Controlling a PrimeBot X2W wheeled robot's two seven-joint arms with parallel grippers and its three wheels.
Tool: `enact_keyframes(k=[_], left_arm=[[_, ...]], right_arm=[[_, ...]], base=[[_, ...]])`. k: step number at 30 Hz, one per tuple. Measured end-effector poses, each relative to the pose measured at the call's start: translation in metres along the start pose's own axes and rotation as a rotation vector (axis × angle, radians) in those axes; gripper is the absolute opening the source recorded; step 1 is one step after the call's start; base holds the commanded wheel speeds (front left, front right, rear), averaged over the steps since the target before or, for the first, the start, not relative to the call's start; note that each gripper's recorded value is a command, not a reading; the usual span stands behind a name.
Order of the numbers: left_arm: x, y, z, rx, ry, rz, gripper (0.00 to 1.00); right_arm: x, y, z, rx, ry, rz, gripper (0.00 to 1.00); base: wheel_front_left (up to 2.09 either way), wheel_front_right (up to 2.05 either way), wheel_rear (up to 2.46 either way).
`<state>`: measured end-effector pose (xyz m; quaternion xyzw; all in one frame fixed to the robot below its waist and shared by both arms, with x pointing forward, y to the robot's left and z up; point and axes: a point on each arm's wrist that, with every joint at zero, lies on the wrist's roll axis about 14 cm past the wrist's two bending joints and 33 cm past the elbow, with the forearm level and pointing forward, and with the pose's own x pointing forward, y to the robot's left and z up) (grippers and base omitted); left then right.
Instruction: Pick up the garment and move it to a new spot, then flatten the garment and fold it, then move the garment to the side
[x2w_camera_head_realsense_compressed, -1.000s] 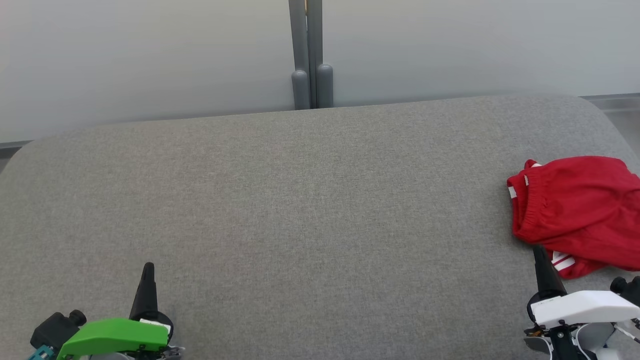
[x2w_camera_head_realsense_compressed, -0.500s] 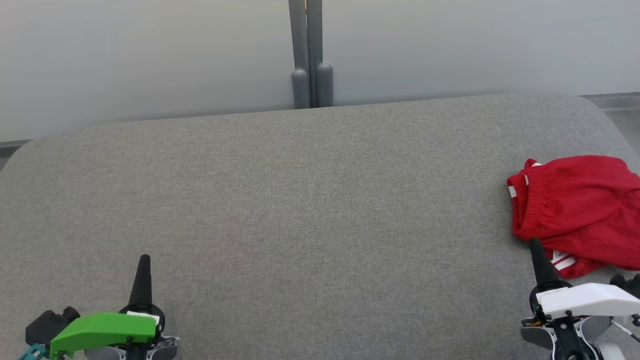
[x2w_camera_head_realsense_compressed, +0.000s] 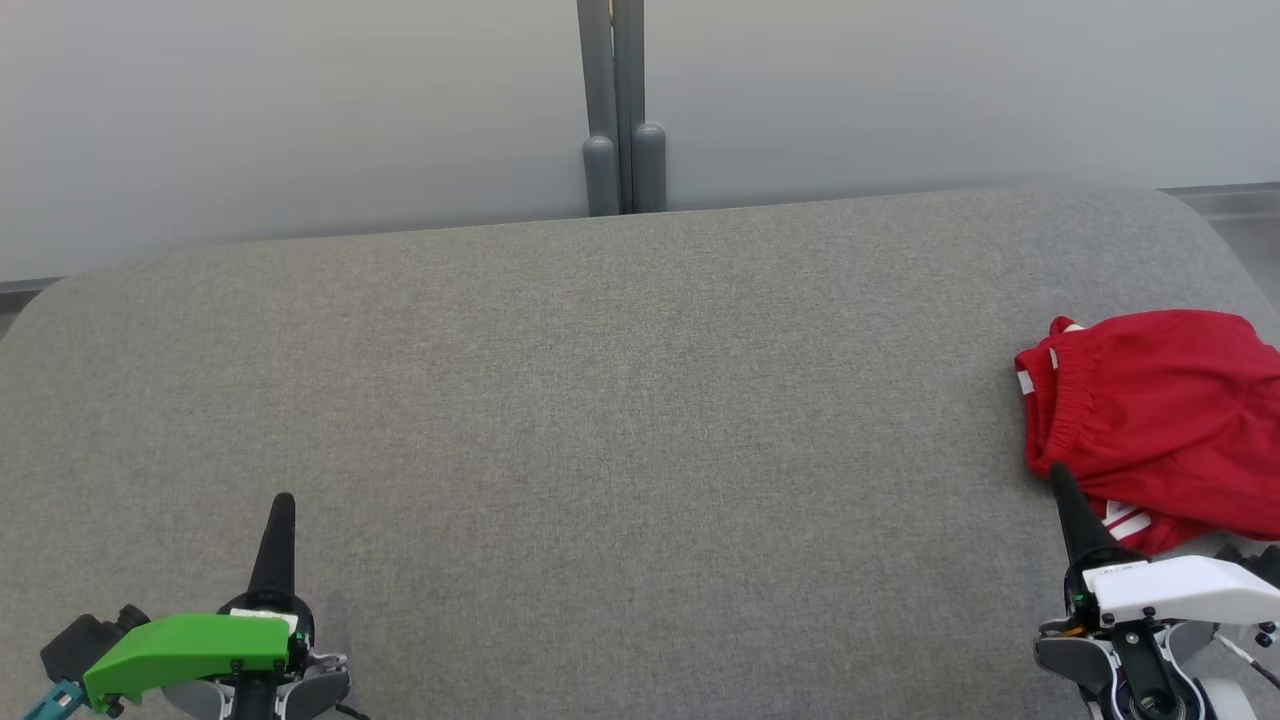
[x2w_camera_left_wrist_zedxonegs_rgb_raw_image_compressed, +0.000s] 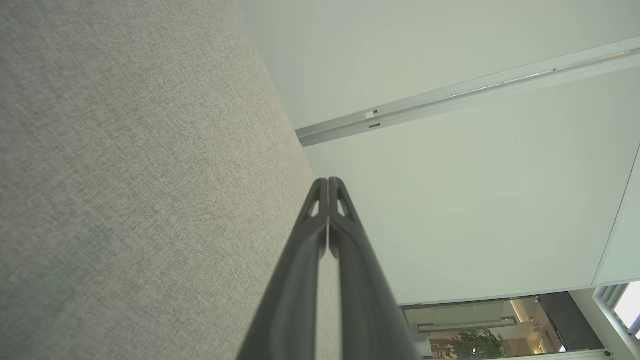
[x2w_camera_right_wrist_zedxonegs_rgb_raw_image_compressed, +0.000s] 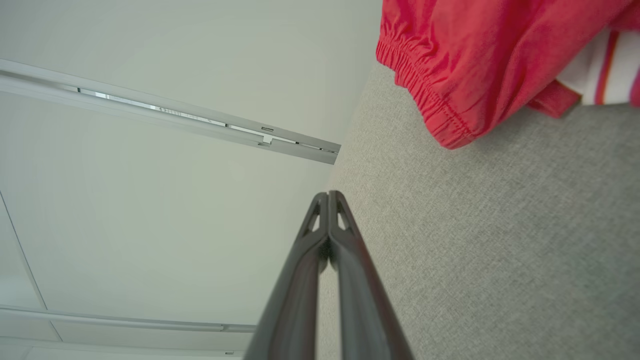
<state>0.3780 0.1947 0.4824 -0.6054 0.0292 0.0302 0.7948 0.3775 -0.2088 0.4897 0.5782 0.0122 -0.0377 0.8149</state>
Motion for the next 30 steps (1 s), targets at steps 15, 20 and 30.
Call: enact_keyframes(k=[15, 20, 30], left_arm=[[0.005, -0.009, 0.004, -0.115, 0.0, -0.029, 0.0], [0.006, -0.011, 0.005, -0.153, 0.002, -0.037, 0.0], [0.009, -0.016, 0.007, -0.223, 0.003, -0.056, 0.0]], right_arm=[[0.005, 0.007, -0.002, 0.143, 0.014, 0.023, 0.0], [0.007, 0.01, -0.002, 0.187, 0.02, 0.032, 0.0], [0.009, 0.014, -0.003, 0.276, 0.031, 0.048, 0.0]], base=[[0.0, 0.0, 0.0], [0.0, 0.0, 0.0], [0.0, 0.0, 0.0]])
